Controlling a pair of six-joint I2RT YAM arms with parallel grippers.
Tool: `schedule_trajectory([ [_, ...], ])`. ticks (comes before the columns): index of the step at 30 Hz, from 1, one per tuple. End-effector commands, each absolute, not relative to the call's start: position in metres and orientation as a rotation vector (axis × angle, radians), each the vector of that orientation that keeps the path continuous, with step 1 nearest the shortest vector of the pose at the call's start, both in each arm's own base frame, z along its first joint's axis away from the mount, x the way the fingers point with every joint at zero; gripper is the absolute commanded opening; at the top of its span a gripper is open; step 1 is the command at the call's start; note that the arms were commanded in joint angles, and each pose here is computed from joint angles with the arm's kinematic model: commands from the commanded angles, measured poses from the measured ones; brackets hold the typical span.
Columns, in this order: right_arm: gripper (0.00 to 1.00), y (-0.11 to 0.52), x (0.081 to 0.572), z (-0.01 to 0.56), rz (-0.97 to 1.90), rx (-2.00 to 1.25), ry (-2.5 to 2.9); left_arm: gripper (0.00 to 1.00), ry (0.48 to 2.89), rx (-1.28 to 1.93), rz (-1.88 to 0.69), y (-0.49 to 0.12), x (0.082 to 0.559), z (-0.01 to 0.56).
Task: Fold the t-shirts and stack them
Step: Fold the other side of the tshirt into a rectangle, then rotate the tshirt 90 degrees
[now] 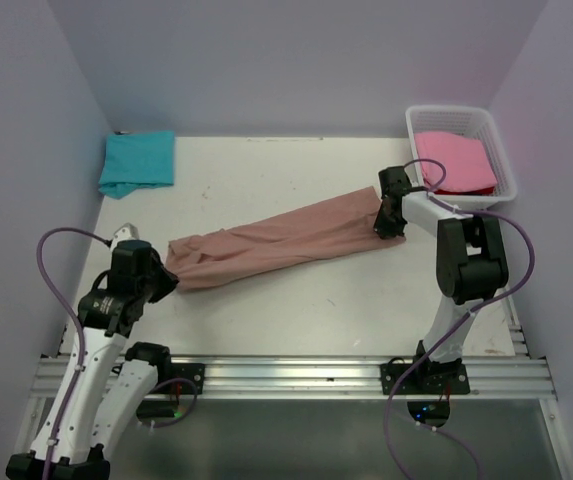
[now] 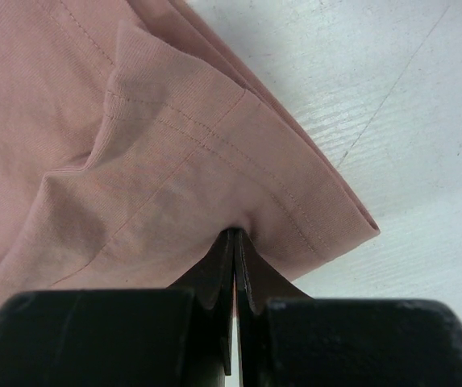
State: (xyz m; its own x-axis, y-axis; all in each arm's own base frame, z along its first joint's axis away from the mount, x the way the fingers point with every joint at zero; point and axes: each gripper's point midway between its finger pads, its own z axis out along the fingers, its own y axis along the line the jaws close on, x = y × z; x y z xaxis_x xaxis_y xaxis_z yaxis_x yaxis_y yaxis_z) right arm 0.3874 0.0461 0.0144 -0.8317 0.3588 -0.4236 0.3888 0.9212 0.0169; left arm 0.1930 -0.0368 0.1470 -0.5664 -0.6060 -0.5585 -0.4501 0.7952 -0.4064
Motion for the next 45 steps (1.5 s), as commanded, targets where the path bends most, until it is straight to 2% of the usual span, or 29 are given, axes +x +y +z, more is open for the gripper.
schedule_trajectory([
  [1,0.0,0.04,0.362,-0.028,-0.179,0.563,2.775,0.0,2.263,-0.737,-0.41,-0.051,0.182,0.163],
  [4,0.0,0.04,0.364,-0.027,-0.181,0.563,2.774,0.0,2.248,-0.708,-0.525,-0.065,0.177,0.166],
  [5,0.0,0.04,0.364,-0.028,-0.181,0.563,2.777,0.06,2.23,-0.714,-0.533,-0.065,0.176,0.169],
  [7,0.0,0.041,0.366,-0.026,-0.178,0.563,2.773,0.22,2.185,-0.723,-0.544,-0.063,0.175,0.18],
  [8,0.0,0.04,0.367,-0.025,-0.18,0.563,2.773,0.41,2.156,-0.716,-0.545,-0.061,0.176,0.19],
  [11,0.0,0.041,0.373,-0.019,-0.175,0.563,2.759,0.69,2.11,-0.708,-0.546,-0.059,0.176,0.208],
  [17,0.0,0.042,0.378,-0.014,-0.171,0.561,2.748,0.74,2.1,-0.682,-0.548,-0.061,0.187,0.208],
  [19,0.0,0.041,0.38,-0.013,-0.172,0.557,2.745,0.69,2.094,-0.656,-0.556,-0.064,0.197,0.201],
  [21,0.0,0.042,0.38,-0.013,-0.165,0.556,2.746,0.48,2.093,-0.635,-0.574,-0.069,0.21,0.184],
  [22,0.0,0.043,0.381,-0.013,-0.158,0.551,2.746,0.2,2.142,-0.632,-0.591,-0.075,0.213,0.164],
  [23,0.0,0.044,0.381,-0.013,-0.155,0.545,2.749,0.08,2.145,-0.625,-0.604,-0.078,0.218,0.159],
  [24,0.0,0.043,0.381,-0.013,-0.156,0.545,2.747,0.0,2.132,-0.614,-0.615,-0.081,0.231,0.155],
  [30,0.0,0.046,0.385,-0.014,-0.14,0.535,2.751,0.0,2.195,-0.614,-0.627,-0.093,0.261,0.115],
  [35,0.0,0.048,0.387,-0.015,-0.126,0.533,2.755,0.0,2.19,-0.612,-0.61,-0.104,0.275,0.111],
  [41,0.0,0.05,0.387,-0.017,-0.115,0.515,2.765,0.0,2.322,-0.545,-0.623,-0.143,0.267,0.076],
  [45,0.0,0.05,0.386,-0.018,-0.113,0.511,2.768,0.0,2.401,-0.564,-0.536,-0.14,0.263,0.046],
])
